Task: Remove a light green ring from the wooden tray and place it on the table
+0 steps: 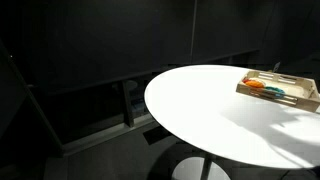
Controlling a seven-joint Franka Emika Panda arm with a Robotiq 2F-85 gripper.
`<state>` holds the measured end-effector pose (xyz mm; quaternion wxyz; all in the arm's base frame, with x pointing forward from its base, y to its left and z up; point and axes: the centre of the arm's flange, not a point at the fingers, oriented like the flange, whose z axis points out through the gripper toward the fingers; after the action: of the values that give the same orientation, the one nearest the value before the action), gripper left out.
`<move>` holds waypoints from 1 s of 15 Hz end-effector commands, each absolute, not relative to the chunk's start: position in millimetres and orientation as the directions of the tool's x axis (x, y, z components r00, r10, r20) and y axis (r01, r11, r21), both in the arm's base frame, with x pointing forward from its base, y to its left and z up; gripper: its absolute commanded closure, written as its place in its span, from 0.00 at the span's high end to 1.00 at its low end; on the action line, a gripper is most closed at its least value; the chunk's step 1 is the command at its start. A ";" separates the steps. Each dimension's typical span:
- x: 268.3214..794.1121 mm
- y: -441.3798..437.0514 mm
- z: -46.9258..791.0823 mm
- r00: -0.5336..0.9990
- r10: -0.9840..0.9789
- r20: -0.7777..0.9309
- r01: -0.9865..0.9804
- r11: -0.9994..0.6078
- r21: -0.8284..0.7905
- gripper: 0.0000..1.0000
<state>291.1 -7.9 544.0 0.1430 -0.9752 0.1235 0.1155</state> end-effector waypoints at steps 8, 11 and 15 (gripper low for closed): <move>302.0 -8.7 554.3 0.942 -0.226 -0.249 -0.288 -0.924 -0.250 1.00; 313.8 -7.9 566.0 0.943 -0.244 -0.226 -0.298 -0.922 -0.248 1.00; 334.2 -5.9 585.6 0.946 -0.260 -0.193 -0.304 -0.918 -0.255 1.00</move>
<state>311.1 -7.6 565.5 0.1364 -0.9779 0.1320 0.0874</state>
